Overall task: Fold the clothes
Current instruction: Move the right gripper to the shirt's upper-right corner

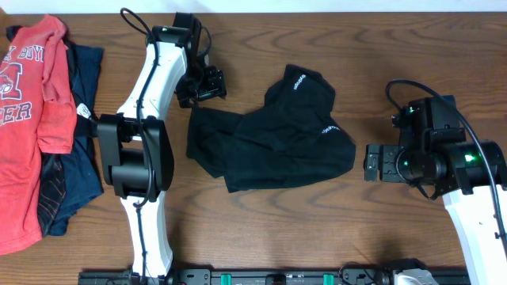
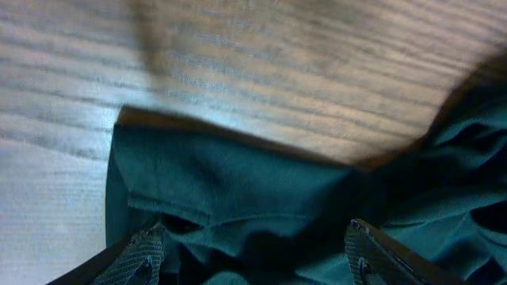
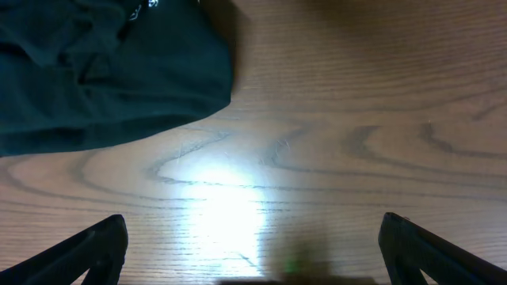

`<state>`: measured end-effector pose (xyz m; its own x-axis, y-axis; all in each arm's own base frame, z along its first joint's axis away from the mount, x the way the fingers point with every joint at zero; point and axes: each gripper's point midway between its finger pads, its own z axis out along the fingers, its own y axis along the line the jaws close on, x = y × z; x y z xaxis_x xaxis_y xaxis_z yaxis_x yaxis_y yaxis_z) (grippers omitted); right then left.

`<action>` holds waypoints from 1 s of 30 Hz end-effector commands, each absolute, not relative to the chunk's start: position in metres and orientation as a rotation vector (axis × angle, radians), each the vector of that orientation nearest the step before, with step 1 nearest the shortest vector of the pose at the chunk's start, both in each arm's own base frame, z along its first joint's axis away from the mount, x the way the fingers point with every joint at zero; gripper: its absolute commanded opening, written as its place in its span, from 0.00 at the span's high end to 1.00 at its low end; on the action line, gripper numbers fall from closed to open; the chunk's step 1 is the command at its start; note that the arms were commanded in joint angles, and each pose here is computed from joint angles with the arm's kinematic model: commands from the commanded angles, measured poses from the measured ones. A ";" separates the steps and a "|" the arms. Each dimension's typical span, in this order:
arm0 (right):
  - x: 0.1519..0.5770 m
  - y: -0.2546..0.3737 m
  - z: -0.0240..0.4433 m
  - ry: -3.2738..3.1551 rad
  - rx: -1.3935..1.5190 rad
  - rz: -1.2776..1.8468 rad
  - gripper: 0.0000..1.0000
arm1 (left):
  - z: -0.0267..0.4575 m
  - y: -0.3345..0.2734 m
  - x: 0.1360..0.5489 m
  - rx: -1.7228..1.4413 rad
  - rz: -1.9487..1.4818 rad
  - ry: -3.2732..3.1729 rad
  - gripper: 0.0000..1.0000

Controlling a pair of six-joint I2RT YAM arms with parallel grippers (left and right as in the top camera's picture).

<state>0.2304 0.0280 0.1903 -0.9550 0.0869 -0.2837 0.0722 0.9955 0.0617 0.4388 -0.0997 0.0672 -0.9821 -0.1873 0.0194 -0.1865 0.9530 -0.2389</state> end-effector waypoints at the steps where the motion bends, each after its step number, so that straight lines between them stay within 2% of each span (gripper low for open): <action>1: 0.236 0.032 0.196 2.824 0.075 0.078 0.01 | 0.063 -0.098 0.431 -0.291 -0.390 3.135 0.25; 10: 0.260 0.038 0.181 2.844 0.065 0.096 0.01 | 0.041 -0.070 0.418 -0.360 -0.377 3.185 0.25; 17: 0.304 0.055 0.161 2.841 0.018 0.182 0.01 | 0.040 -0.065 0.424 -0.370 -0.386 3.159 0.25; 30: 0.408 0.091 0.168 2.794 -0.347 0.261 0.01 | 0.040 -0.066 0.427 -0.367 -0.392 3.149 0.24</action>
